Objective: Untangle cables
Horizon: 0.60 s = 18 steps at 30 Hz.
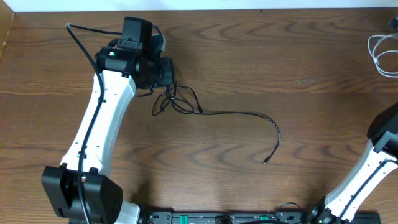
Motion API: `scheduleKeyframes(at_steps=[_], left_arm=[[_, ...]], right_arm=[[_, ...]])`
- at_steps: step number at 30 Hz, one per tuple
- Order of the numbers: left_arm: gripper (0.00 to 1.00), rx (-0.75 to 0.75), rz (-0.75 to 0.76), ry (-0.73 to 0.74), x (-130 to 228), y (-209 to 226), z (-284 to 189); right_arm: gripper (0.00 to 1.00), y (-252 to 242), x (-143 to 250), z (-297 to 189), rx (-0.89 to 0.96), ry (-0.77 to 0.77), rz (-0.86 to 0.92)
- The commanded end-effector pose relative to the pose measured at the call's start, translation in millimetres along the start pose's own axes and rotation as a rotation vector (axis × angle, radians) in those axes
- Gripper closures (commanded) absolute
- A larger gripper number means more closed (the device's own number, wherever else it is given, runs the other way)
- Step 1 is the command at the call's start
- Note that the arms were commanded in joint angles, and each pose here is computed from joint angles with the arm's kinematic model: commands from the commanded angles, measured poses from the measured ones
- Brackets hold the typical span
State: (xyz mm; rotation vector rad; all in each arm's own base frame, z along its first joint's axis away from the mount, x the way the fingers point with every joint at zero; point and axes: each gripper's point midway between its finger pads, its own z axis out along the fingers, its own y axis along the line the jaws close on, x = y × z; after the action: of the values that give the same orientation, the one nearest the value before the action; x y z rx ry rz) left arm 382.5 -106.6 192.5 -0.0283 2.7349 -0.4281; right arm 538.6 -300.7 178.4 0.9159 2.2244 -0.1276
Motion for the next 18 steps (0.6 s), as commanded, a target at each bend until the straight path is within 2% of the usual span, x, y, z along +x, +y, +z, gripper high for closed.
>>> scheduleKeyframes(at_steps=[1, 6, 9, 13, 18], left_arm=[[0.92, 0.109, 0.066, -0.011, -3, -20, -3], [0.92, 0.303, 0.147, -0.044, -10, -54, -10], [0.92, 0.416, 0.198, -0.070, -14, -75, -17], [0.92, 0.459, 0.266, -0.113, -18, -92, -27], [0.92, 0.486, 0.354, -0.204, -24, -112, -57]], right_arm=[[0.01, 7, -12, -37, -0.071, -0.003, 0.004], [0.01, 86, 15, -119, -0.555, 0.116, -0.192], [0.01, 117, 35, -163, -0.749, 0.175, -0.246], [0.01, 151, 73, -201, -0.894, 0.265, -0.350], [0.01, 188, 123, -226, -0.984, 0.371, -0.501]])
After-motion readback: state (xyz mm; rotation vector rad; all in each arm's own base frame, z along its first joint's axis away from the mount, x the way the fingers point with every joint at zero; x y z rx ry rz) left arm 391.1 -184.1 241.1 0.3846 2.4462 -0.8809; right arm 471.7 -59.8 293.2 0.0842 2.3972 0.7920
